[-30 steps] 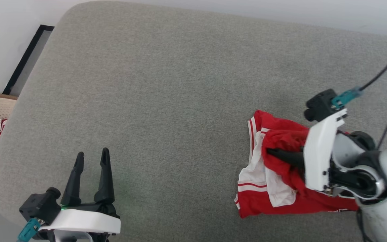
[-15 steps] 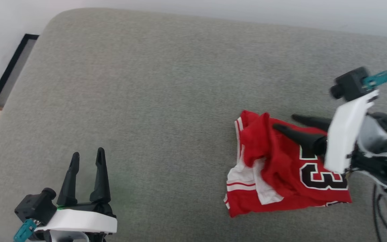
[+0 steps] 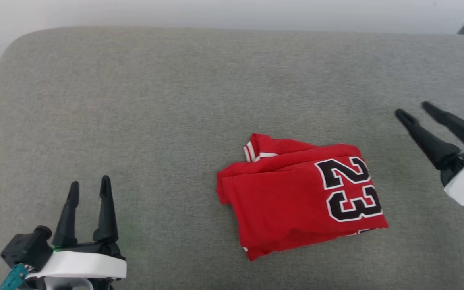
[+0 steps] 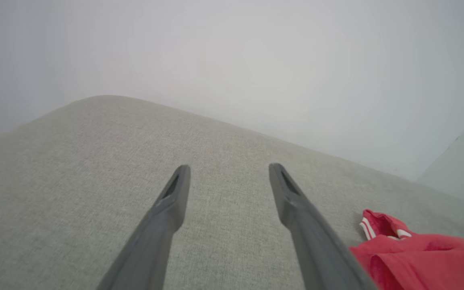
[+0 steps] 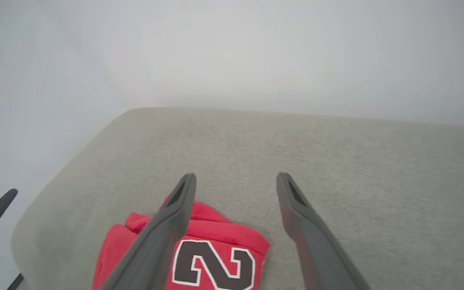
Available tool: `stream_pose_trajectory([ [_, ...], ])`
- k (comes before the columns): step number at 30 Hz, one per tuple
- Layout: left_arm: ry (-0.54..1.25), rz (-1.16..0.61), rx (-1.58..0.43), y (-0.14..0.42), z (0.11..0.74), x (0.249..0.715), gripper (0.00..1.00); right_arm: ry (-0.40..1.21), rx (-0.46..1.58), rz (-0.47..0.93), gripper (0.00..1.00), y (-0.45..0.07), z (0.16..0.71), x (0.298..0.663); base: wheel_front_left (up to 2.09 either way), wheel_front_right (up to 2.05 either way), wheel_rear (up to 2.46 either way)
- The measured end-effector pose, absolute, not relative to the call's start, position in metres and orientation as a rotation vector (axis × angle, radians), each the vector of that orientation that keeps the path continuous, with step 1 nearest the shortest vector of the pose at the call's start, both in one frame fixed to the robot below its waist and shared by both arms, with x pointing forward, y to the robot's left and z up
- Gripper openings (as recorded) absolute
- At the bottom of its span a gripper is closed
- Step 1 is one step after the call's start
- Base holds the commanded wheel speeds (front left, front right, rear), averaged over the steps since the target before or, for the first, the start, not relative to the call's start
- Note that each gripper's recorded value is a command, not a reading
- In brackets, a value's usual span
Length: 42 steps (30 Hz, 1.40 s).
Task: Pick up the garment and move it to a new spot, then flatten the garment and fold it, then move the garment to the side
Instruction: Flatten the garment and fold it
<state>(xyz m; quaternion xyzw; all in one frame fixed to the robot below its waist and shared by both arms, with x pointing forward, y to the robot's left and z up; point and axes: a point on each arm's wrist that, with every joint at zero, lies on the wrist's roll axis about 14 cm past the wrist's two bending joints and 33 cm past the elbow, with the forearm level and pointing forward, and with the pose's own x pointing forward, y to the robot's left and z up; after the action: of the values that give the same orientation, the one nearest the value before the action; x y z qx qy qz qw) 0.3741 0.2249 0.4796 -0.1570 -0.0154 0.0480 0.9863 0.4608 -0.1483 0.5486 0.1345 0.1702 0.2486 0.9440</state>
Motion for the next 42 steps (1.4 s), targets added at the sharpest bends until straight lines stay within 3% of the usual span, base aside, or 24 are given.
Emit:
stream_pose_trajectory([
  [13, -0.042, 0.056, -0.288, 0.223, 0.487, 0.367, 1.0, 0.031, 0.22, 0.229, 1.0, -0.232, 0.539, 0.417, 0.0, 0.0, 0.0],
  [21, -0.034, 0.035, -0.253, 0.226, 0.488, 0.35, 1.0, 0.01, 0.192, 0.117, 1.0, -0.259, 0.511, 0.382, 0.0, 0.0, 0.0],
  [32, -0.007, 0.056, -0.235, 0.234, 0.481, 0.323, 1.0, -0.057, 0.23, 0.037, 1.0, -0.26, 0.515, 0.352, 0.0, 0.0, 0.0],
  [42, -0.022, 0.093, -0.22, 0.242, 0.484, 0.307, 1.0, 0.002, 0.249, 0.011, 1.0, -0.251, 0.489, 0.338, 0.0, 0.0, 0.0],
])
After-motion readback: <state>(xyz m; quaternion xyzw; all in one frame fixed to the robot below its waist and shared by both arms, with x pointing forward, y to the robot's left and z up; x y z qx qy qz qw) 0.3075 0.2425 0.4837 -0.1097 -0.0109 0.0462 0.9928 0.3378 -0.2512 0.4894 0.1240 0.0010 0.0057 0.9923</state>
